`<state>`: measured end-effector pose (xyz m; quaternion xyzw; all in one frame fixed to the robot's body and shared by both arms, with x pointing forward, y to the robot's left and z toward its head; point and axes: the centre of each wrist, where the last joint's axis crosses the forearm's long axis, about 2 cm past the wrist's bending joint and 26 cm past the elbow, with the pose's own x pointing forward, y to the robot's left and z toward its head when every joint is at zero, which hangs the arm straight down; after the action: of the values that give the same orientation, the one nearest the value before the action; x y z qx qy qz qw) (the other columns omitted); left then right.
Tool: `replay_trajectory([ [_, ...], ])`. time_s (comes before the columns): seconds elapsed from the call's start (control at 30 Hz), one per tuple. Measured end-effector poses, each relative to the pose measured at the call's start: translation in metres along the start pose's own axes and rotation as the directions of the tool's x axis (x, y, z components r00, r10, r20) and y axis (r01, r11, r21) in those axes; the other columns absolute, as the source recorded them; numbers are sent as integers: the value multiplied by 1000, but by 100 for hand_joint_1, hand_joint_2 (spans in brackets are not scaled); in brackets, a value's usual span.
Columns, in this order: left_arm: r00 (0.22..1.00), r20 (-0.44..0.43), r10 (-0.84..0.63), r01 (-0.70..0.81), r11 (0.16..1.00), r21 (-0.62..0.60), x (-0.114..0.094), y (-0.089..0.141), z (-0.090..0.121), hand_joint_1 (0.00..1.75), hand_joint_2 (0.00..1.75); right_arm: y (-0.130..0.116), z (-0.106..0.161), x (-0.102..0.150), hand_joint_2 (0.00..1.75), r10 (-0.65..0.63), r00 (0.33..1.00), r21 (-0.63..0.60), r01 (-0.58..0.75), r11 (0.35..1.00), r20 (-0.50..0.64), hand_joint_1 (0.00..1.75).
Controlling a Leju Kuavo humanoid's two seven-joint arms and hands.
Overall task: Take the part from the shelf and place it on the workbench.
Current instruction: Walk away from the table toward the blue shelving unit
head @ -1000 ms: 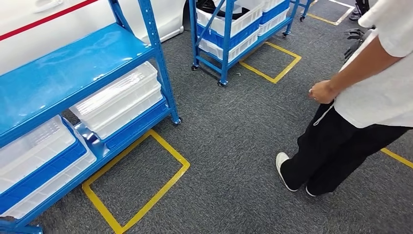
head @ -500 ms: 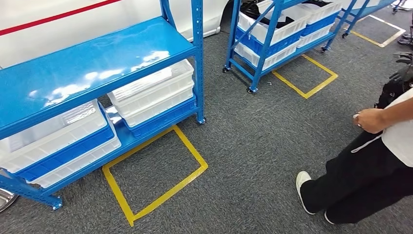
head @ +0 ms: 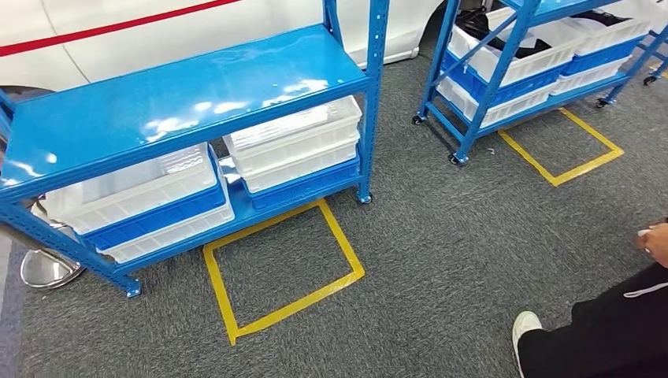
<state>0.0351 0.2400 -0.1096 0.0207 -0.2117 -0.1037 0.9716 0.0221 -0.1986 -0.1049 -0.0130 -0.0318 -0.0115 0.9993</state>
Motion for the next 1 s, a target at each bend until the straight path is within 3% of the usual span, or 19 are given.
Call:
replay_trajectory([
  [1.0, 1000, 10, 20, -19, 1000, -5, 3, -4, 0, 0, 0, -7, -1, -6, 0, -8, 1000, -6, 7, 1000, -11, 0],
])
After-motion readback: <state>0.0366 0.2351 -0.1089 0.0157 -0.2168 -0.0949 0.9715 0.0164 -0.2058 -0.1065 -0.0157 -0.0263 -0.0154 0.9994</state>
